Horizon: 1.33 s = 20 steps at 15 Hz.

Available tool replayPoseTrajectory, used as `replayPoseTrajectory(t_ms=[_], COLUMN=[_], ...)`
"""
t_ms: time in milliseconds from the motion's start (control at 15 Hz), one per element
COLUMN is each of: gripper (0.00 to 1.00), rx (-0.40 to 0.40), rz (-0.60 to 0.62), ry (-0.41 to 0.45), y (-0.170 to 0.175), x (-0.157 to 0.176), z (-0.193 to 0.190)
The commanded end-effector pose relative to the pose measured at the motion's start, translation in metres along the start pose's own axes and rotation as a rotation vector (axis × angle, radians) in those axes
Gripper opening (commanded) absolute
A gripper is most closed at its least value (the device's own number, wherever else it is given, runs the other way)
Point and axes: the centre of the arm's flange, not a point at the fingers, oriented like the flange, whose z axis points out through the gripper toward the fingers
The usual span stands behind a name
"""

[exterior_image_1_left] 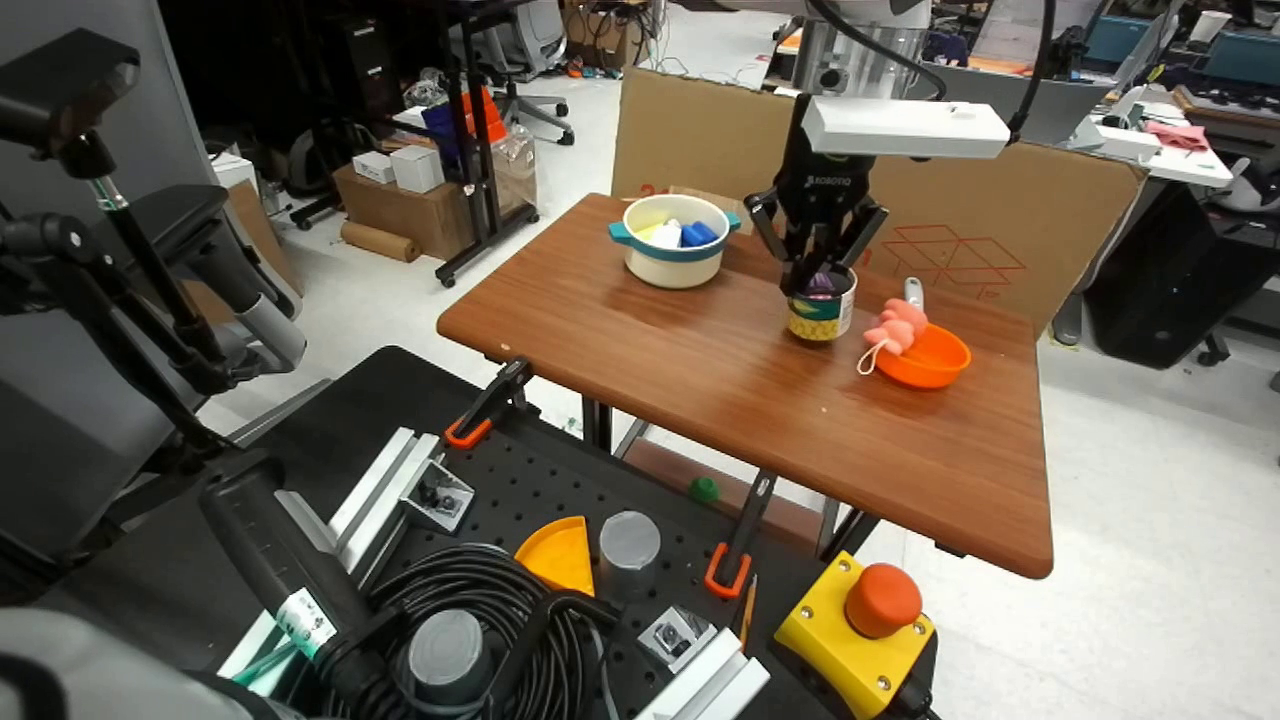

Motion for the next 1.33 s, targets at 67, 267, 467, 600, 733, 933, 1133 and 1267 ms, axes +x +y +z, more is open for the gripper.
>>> replayPoseTrajectory(t_ms=[67,267,467,600,733,933,1133,1267], gripper=[0.02,0.02,0.02,0.02,0.02,0.02,0.02,0.02], rx=[-0.023,-0.019,-0.042,-0.057,-0.086,-0.103,-0.092,-0.074], rz=[0.023,-0.041,-0.147,-0.211,-0.272,-0.327,-0.382,-0.407], ry=[0.056,0.089,0.127,0.164,0.206,0.254,0.306,0.316], y=[0.003,-0.015,-0.046,-0.064,-0.078,-0.088,-0.091,-0.092], x=[-0.001,0.003,0.015,0.024,0.032,0.041,0.047,0.051], z=[-0.024,-0.033,-0.043,-0.050,-0.057,-0.064,-0.067,-0.067])
